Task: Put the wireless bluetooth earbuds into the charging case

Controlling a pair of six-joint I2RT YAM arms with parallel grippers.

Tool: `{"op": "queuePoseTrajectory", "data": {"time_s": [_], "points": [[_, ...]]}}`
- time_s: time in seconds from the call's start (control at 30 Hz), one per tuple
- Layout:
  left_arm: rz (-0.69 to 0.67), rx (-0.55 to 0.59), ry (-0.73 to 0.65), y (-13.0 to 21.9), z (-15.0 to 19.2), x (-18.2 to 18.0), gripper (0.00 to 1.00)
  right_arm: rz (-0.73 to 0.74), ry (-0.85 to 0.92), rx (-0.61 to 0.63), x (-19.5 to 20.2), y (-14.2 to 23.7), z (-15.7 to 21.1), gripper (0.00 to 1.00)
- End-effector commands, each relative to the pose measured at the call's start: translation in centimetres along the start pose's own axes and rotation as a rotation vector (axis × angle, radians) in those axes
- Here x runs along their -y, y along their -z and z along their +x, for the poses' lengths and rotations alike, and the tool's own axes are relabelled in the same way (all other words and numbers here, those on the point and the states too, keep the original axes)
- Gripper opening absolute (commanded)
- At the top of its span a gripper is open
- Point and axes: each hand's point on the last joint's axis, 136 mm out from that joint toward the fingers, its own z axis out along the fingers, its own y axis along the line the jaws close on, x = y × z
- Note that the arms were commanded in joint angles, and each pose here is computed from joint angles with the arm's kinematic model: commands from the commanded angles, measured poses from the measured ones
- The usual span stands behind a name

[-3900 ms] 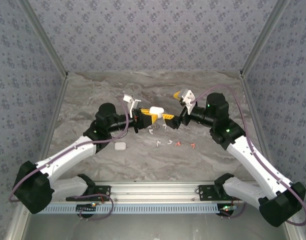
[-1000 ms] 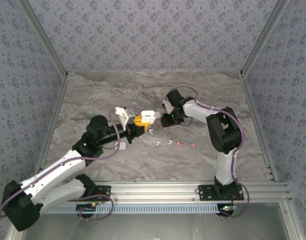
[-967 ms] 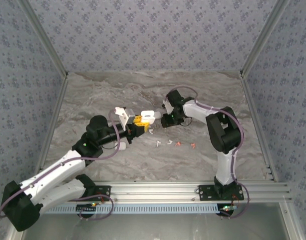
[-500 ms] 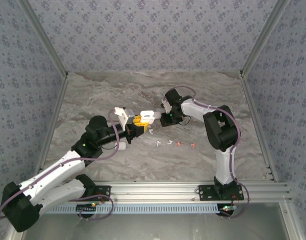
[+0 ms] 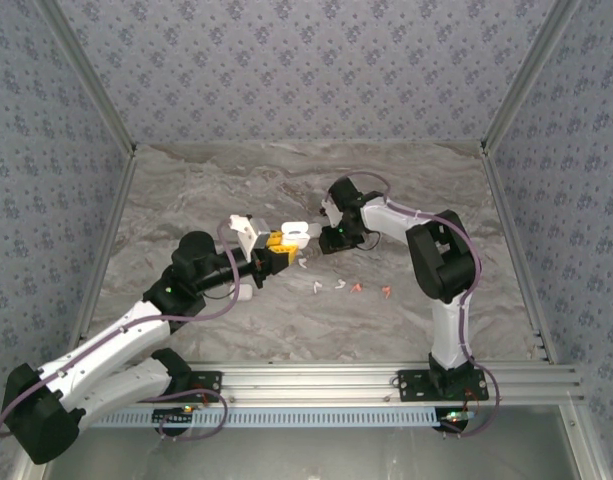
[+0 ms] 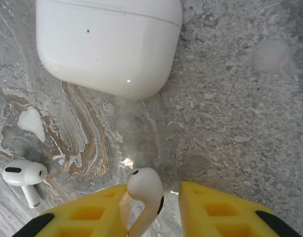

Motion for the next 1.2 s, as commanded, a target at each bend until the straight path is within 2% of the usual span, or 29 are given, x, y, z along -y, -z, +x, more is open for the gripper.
{"op": "queuePoseTrajectory", "data": {"time_s": [0.0,0.27,0.8,1.17], "points": [[0.003,0.029,-0.029,0.1,-1.3,0.3,0.0,0.028,0.03,0.009,-0.4,2.2,0.0,0.36],[0.001,0.024,-0.026,0.0,-1.1,0.2,0.0,0.065,0.058,0.018,-0.4,3.2,-0.6,0.43],[-0.007,0.019,-0.02,0.2,-0.9,0.2,0.0,0.074,0.08,-0.044,-0.2,0.2,-0.7,0.47],[-0.015,0.015,-0.019,0.2,-0.7,0.0,0.0,0.078,0.074,-0.087,0.0,-0.7,0.4,0.37]]}}
